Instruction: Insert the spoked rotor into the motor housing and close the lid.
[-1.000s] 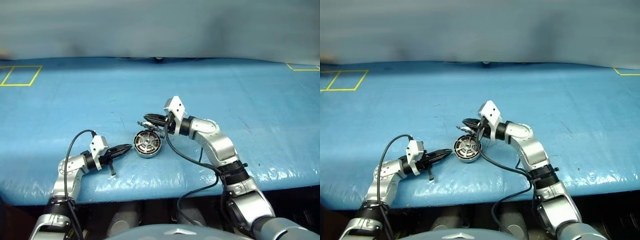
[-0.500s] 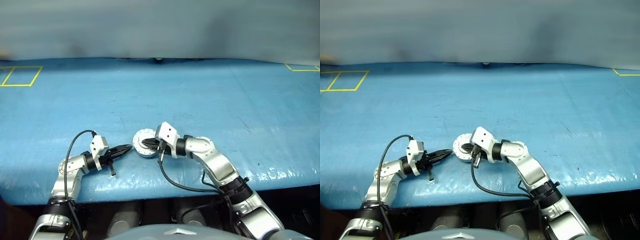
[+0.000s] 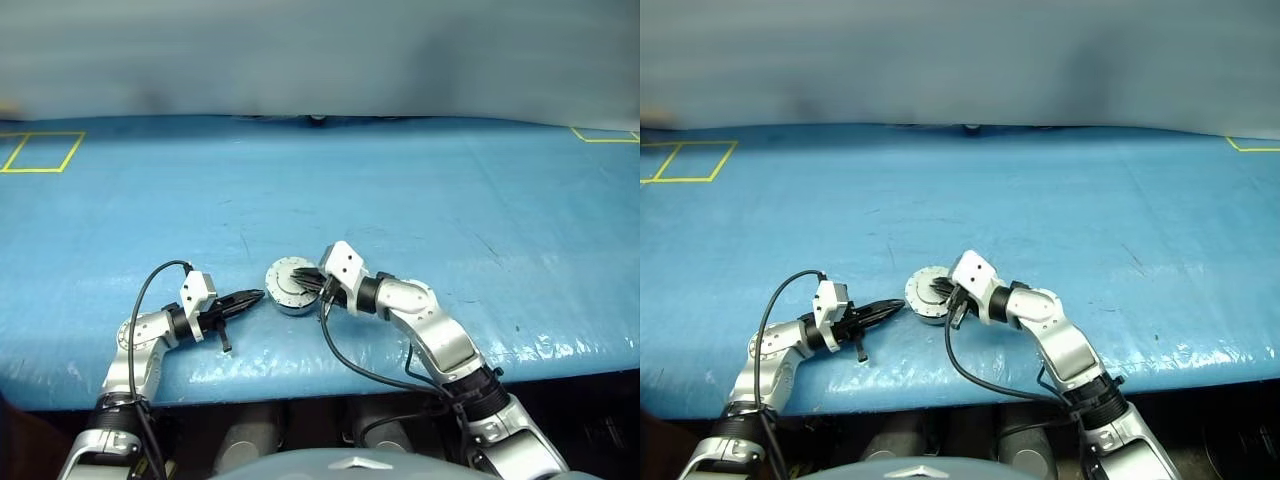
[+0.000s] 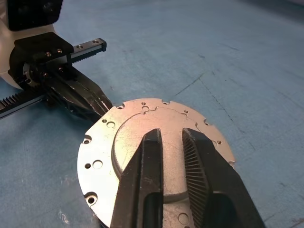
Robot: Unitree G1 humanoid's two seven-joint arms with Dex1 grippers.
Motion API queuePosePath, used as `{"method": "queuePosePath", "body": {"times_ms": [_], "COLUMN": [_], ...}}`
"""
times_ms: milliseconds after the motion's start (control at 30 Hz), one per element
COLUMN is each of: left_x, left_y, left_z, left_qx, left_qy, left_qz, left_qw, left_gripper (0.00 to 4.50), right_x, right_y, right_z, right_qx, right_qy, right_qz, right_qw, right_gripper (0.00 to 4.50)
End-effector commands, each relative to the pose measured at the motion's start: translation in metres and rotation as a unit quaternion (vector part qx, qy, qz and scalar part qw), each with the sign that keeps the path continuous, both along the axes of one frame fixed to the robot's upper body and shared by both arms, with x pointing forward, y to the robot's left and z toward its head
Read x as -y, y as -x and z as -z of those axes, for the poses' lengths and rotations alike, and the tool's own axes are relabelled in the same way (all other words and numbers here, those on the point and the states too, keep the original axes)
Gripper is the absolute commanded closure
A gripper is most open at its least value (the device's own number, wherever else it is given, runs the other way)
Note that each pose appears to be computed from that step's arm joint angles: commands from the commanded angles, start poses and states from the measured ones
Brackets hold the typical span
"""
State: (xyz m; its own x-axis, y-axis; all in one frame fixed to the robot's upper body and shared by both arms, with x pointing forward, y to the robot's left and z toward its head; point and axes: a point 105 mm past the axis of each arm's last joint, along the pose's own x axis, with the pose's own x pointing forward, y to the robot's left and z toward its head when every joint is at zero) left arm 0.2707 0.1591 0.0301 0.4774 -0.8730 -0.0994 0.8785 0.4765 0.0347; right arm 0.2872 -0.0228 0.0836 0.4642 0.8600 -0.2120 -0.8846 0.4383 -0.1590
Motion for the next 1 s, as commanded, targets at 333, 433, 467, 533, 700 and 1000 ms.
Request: {"method": "queuePosePath", "body": {"times_ms": [333,433,467,533,700,1000], "left_x": [0.004,0.005,0.005,0.005,0.005,0.004], "left_y": [-0.003,-0.003,-0.003,-0.003,-0.002,-0.002], "left_z": [-0.010,-0.010,-0.010,-0.009,-0.008,-0.007], "left_qx": [0.021,0.021,0.021,0.020,0.019,0.018], "left_qy": [0.013,0.013,0.013,0.013,0.012,0.011], "left_qz": [0.004,0.004,0.003,0.003,0.000,-0.003], "left_qw": [1.000,1.000,1.000,1.000,1.000,1.000], "left_gripper": [4.50,4.50,4.50,4.50,4.50,4.50], "right_x": [-0.005,-0.007,-0.007,-0.007,-0.009,-0.008], "right_y": [-0.002,-0.002,-0.001,0.000,0.002,0.003], "right_z": [-0.009,-0.003,0.000,0.007,0.014,0.017], "right_qx": [0.016,0.003,-0.003,-0.012,-0.032,-0.039], "right_qy": [-0.022,-0.021,-0.020,-0.014,-0.017,-0.014], "right_qz": [0.010,0.011,0.010,0.009,0.004,0.004], "right_qw": [1.000,1.000,1.000,1.000,0.999,0.999], "right_gripper": [0.02,0.02,0.02,0.02,0.02,1.48]}}
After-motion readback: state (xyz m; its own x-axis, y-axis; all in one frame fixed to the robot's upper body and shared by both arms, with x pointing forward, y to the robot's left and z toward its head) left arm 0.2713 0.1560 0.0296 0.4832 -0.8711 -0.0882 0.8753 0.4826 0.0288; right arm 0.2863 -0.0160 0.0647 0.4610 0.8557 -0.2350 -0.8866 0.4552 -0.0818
